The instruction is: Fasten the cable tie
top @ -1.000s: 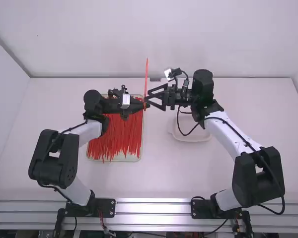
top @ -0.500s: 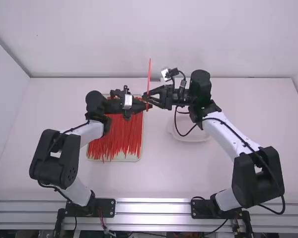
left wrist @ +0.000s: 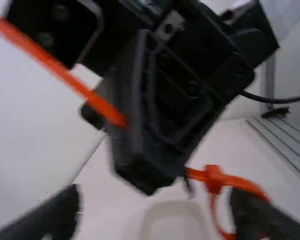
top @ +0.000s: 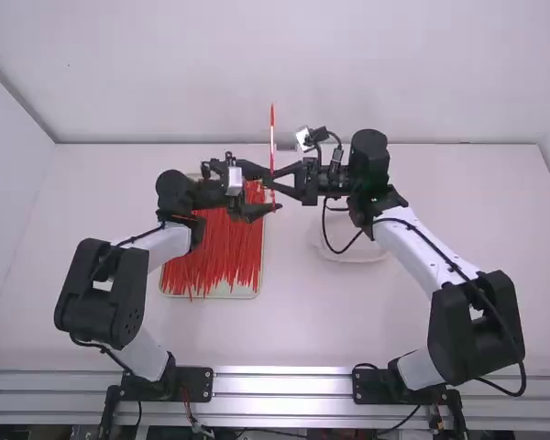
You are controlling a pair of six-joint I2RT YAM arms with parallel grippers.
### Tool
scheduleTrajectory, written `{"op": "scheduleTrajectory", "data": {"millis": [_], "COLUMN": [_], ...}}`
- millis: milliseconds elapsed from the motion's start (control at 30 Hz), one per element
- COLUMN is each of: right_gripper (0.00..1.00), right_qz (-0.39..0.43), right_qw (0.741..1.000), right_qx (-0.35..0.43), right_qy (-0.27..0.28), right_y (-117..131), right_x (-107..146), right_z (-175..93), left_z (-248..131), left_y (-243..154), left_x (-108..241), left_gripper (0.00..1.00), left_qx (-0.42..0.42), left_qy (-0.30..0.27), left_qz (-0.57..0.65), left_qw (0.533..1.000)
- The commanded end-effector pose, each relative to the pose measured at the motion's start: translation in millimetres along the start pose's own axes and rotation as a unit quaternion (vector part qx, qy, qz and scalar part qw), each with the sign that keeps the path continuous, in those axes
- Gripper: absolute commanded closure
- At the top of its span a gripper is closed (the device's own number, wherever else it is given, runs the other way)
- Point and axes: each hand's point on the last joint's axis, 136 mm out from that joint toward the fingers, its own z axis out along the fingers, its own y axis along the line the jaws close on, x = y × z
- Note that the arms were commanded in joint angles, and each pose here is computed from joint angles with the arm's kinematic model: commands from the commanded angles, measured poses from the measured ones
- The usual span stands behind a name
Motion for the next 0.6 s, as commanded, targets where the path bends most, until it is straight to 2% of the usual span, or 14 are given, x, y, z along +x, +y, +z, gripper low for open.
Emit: {"op": "scheduleTrajectory", "data": {"millis": [0, 200, 433, 533, 567], "right_gripper": [1.00, 1.00, 1.00, 1.00, 1.00], "right_qz": [-0.026, -0.045, -0.015, 0.007, 0.008], "right_qw": [0.999, 0.997, 0.984, 0.972, 0.971], "right_qx": [0.019, 0.042, 0.159, 0.221, 0.224], "right_qy": [-0.033, -0.056, -0.082, -0.080, -0.079], "right_y": [1, -11, -66, -93, -94], "right_x": [-26, -40, -38, -25, -25], "right_z": [-15, -42, -92, -122, -122], "left_z": [3, 4, -10, -19, -20], "left_y": [0, 0, 13, 17, 17], "left_x": [-3, -1, 20, 38, 40], "left_gripper": [0.01, 0.01, 0.01, 0.01, 0.01], "left_qx": [0.010, 0.009, -0.016, -0.030, -0.031], "left_qy": [-0.001, 0.001, 0.026, 0.047, 0.049], "left_qz": [-0.015, -0.024, -0.081, -0.114, -0.117], "left_qw": [1.000, 1.000, 0.996, 0.992, 0.991]}}
